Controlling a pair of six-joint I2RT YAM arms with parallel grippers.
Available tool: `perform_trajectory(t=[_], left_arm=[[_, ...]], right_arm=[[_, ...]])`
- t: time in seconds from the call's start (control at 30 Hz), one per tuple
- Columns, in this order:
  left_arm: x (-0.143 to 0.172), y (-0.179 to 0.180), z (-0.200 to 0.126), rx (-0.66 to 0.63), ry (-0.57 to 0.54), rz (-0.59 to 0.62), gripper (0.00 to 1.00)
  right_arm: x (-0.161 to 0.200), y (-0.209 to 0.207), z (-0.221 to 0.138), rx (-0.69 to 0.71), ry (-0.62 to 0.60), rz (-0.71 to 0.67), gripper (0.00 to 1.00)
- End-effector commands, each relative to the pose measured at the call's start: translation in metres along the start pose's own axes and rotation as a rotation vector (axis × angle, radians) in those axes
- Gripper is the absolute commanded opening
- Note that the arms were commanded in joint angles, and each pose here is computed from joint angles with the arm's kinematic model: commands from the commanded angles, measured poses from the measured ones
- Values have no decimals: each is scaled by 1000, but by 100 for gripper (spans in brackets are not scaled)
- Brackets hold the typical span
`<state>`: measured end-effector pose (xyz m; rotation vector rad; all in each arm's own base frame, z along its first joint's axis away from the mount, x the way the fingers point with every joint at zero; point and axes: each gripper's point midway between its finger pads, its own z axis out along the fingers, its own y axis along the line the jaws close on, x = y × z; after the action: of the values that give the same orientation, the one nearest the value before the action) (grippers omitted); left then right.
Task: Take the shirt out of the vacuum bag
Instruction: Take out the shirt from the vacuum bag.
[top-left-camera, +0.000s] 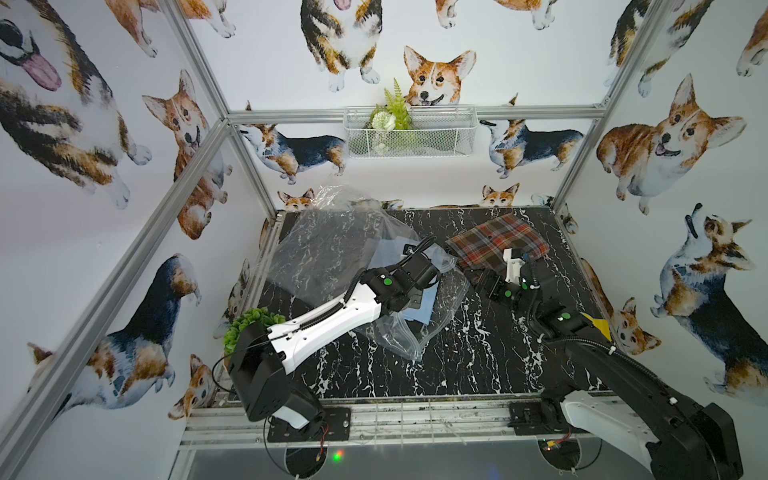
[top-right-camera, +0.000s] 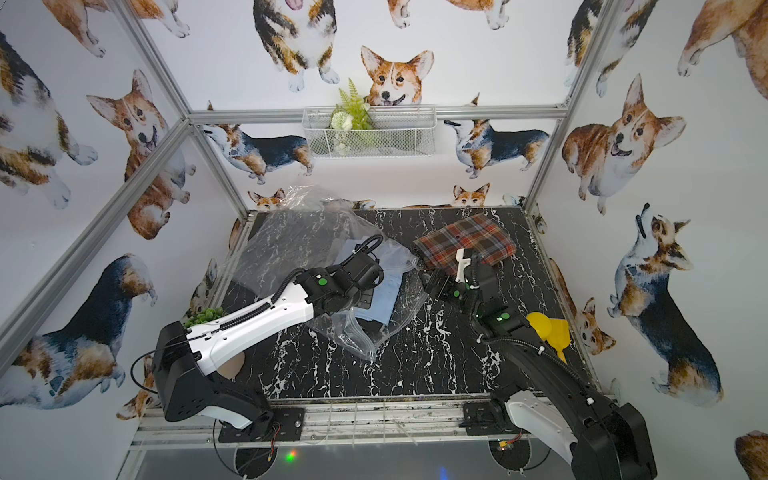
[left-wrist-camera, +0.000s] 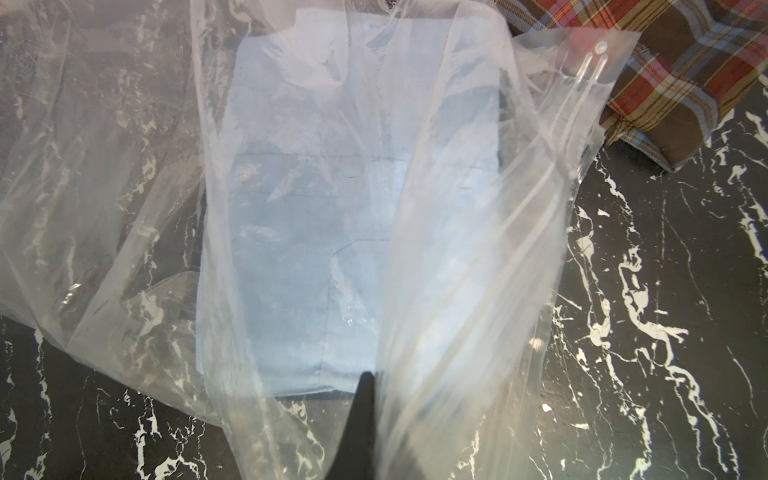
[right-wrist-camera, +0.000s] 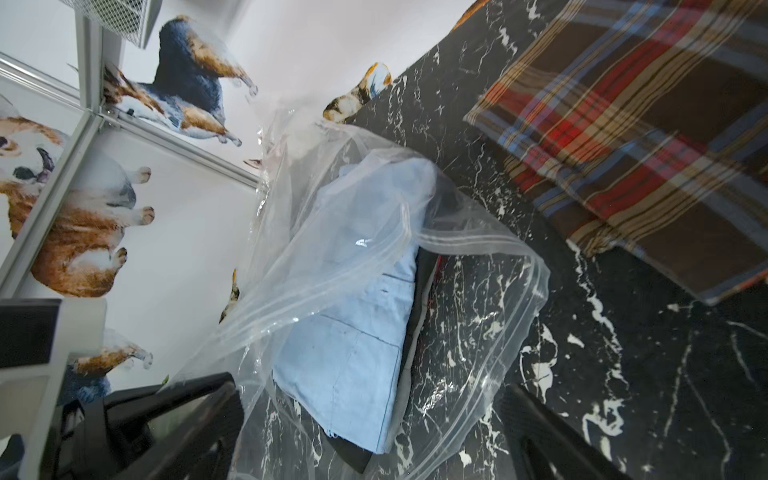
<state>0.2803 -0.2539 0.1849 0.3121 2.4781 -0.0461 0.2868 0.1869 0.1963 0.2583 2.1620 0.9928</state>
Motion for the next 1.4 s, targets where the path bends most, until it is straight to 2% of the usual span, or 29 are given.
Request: perform_trajectory(t=[0.0, 0.2, 0.37, 0.6, 0.93, 1.37], left_arm=[[-4, 2, -6, -1, -9, -30, 0], [-8, 4, -13, 12, -33, -53, 0], [-6, 4, -13, 9, -25, -53, 0], [-3, 2, -9, 13, -10, -49, 0], [-4, 1, -8, 13, -7, -48, 0], [-2, 4, -8, 5, -7, -43, 0]], right_arm=[[11, 2, 18, -30, 17, 38, 100], [31, 1, 64, -70, 111, 88, 97], [37, 18, 87, -99, 137, 49, 96], [48, 15, 115, -89, 169, 51, 96], [47, 11, 136, -70, 173, -8, 95], [50, 2, 163, -46, 190, -5, 94]])
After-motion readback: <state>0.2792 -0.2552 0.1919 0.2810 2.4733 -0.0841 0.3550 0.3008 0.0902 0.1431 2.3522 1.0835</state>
